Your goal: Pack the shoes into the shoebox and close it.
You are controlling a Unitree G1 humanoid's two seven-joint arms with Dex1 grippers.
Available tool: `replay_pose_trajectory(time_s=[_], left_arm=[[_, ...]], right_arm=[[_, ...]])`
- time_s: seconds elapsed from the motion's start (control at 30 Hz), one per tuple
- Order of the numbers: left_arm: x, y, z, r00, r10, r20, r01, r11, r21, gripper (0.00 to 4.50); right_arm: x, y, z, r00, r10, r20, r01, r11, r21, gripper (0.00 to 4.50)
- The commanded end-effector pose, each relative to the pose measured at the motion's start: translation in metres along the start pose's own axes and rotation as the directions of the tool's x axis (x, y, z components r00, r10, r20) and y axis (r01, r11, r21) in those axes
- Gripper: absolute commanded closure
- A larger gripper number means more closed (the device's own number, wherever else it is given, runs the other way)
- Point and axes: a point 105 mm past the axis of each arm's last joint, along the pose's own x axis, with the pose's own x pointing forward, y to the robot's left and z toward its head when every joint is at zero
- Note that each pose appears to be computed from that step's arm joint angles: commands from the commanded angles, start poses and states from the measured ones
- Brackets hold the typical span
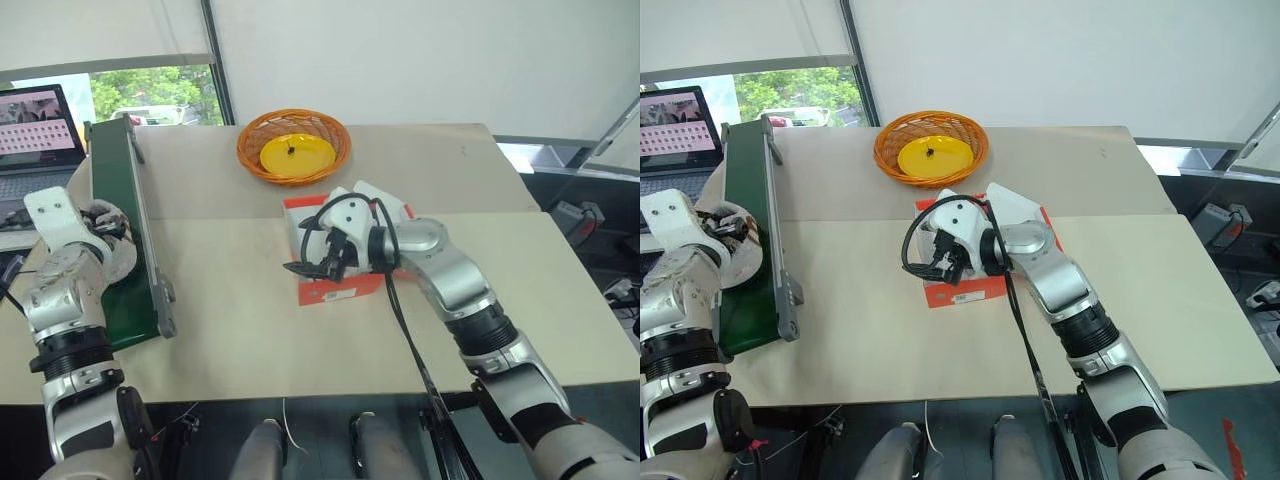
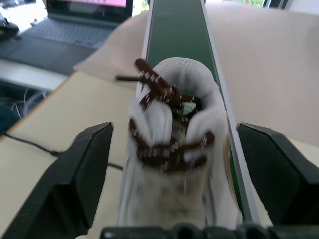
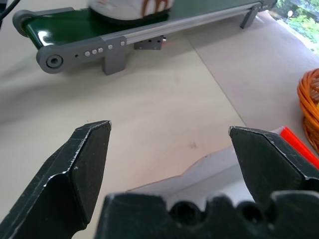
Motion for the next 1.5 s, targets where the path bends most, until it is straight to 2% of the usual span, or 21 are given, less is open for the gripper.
replay_pose_trajectory(time_s=[0.03, 0.23, 0.3, 0.33, 0.43, 0.57, 0.7, 0.87, 1.1, 1.33, 1.5], left_arm=[[-0.003, -0.007, 0.011, 1.0, -0.022, 0.02, 0.023, 0.997, -0.068, 1.97], [-0.008, -0.02, 0.019, 0.998, -0.063, 0.032, 0.068, 0.981, -0.182, 3.79], [-0.011, -0.025, 0.025, 0.995, -0.081, 0.05, 0.09, 0.974, -0.209, 4.22], [-0.014, -0.034, 0.035, 0.99, -0.109, 0.09, 0.126, 0.969, -0.211, 4.37], [-0.026, -0.055, 0.06, 0.965, -0.183, 0.187, 0.223, 0.949, -0.221, 4.37], [-0.057, -0.104, 0.099, 0.867, -0.356, 0.349, 0.447, 0.865, -0.227, 4.37], [-0.097, -0.161, 0.116, 0.74, -0.51, 0.439, 0.645, 0.723, -0.248, 4.37], [-0.12, -0.203, 0.112, 0.696, -0.562, 0.447, 0.716, 0.584, -0.383, 4.37], [-0.142, -0.246, 0.102, 0.649, -0.618, 0.445, 0.756, 0.455, -0.471, 4.37], [-0.146, -0.257, 0.103, 0.608, -0.646, 0.462, 0.789, 0.427, -0.442, 4.37], [-0.149, -0.261, 0.1, 0.575, -0.673, 0.466, 0.816, 0.426, -0.391, 4.37]], right_arm=[[-0.007, -0.005, 0.014, 0.998, -0.042, 0.039, 0.043, 0.999, -0.032, 0.0], [-0.008, -0.008, 0.015, 0.997, -0.061, 0.041, 0.062, 0.997, -0.038, 0.0], [-0.007, -0.01, 0.015, 0.997, -0.067, 0.041, 0.069, 0.997, -0.041, 0.0], [-0.007, -0.011, 0.015, 0.997, -0.072, 0.042, 0.073, 0.997, -0.038, 0.0], [-0.008, -0.013, 0.017, 0.995, -0.081, 0.056, 0.082, 0.997, -0.012, 0.0], [-0.012, -0.029, 0.031, 0.975, -0.16, 0.152, 0.129, 0.971, 0.199, 0.0], [-0.024, -0.064, 0.04, 0.915, -0.347, 0.208, 0.211, 0.848, 0.487, 0.0], [-0.035, -0.08, 0.041, 0.873, -0.443, 0.203, 0.232, 0.745, 0.626, 0.0], [-0.041, -0.087, 0.034, 0.859, -0.489, 0.154, 0.296, 0.719, 0.629, 0.0], [-0.05, -0.089, 0.04, 0.845, -0.506, 0.173, 0.28, 0.694, 0.663, 0.0], [-0.066, -0.089, 0.07, 0.829, -0.484, 0.28, 0.136, 0.66, 0.739, 0.0]])
